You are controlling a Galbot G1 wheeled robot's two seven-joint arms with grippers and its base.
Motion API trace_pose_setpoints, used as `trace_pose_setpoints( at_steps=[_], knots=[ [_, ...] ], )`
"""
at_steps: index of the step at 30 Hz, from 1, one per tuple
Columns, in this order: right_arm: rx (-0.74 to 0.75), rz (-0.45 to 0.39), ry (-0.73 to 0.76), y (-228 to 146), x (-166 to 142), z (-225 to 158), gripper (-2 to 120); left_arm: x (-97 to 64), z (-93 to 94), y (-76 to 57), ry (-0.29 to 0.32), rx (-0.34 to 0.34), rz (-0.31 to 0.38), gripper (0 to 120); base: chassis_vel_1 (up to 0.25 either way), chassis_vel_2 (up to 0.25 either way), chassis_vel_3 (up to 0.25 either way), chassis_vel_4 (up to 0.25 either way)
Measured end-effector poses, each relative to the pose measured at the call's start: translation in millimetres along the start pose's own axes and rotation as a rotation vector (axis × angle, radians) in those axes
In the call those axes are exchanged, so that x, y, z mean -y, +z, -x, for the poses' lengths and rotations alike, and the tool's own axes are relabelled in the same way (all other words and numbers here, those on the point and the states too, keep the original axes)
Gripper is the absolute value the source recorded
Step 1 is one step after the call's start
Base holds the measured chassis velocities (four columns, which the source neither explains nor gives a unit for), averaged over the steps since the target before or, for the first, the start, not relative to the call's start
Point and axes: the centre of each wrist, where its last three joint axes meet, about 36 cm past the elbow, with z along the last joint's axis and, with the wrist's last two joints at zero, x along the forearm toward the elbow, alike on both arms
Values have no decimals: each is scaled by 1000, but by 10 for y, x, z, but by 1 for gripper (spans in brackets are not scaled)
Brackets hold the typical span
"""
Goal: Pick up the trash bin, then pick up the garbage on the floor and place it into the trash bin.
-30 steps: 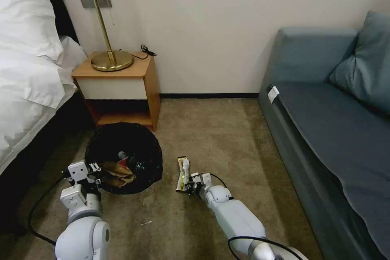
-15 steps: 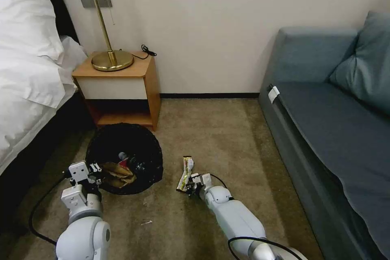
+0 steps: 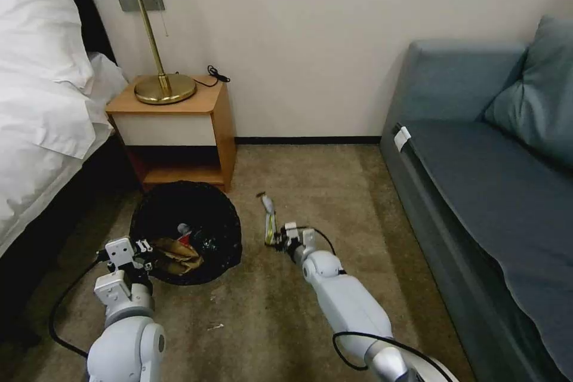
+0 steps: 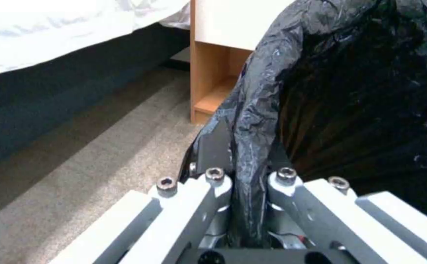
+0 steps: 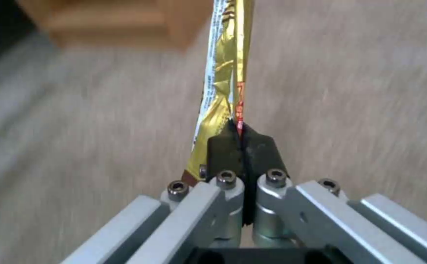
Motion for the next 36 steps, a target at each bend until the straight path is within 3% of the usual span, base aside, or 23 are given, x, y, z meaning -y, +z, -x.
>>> trace_pose_setpoints(
  at_steps=[9,13,15,17,21,23,36],
  knots=[
    [135,14,2,-455,-44,-65,0,-12,25,-6,3,1,-1,3,0,0,0,0],
    [225,31,-41,-730,-295,-188,0,-10,46,30,5,-9,-2,3,0,0,0,0],
    [262,11,-57,-801,-389,-233,0,-7,51,44,5,-13,-2,3,0,0,0,0],
    [361,-58,-79,-976,-555,-331,0,2,46,52,11,-15,0,3,0,0,0,0],
    [412,-78,-109,-1110,-699,-428,0,-5,48,51,11,-14,3,3,0,0,0,0],
    [472,-98,-192,-1237,-965,-631,0,-17,57,50,9,-13,3,3,0,0,0,0],
    [475,-184,-378,-1021,-1161,-1132,0,7,93,79,7,-19,-4,3,0,0,0,0]
  ],
)
